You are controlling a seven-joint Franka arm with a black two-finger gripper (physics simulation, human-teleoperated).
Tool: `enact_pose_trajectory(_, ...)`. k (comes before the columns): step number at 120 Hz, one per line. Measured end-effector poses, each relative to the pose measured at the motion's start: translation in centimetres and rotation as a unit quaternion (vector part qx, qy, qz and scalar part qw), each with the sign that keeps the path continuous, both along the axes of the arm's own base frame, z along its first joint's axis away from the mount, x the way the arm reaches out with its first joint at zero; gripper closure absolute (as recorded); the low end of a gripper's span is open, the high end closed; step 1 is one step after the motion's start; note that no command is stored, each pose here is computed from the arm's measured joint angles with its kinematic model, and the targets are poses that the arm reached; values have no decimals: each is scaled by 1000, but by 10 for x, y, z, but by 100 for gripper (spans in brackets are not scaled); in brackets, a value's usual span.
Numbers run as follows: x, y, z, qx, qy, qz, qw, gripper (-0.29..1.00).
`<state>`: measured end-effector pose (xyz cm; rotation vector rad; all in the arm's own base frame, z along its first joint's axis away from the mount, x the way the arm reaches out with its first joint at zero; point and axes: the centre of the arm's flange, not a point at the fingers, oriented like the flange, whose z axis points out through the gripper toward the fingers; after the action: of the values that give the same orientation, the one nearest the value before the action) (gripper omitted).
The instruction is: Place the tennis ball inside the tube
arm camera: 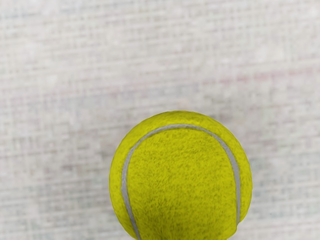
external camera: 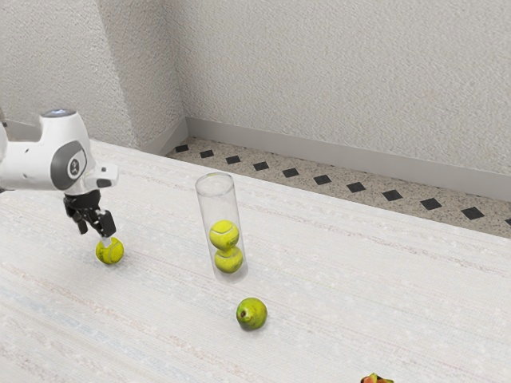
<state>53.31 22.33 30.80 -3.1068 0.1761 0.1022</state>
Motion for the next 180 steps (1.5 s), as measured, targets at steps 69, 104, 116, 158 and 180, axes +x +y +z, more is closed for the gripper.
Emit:
enact_pose_trajectory(69,11,2,-60,-48,-7,21,999,9)
enact_pose_trajectory(104,13,3,-49,-42,-17,12,999,33)
enact_pose_trajectory(116,13,2,-18,-43,-36,9,998,35)
enact_pose_trajectory(158,16,-50,97,-64,-82,-49,993,38)
enact_pose_trajectory(180,32,-72,151,-70,-89,-81,990,39)
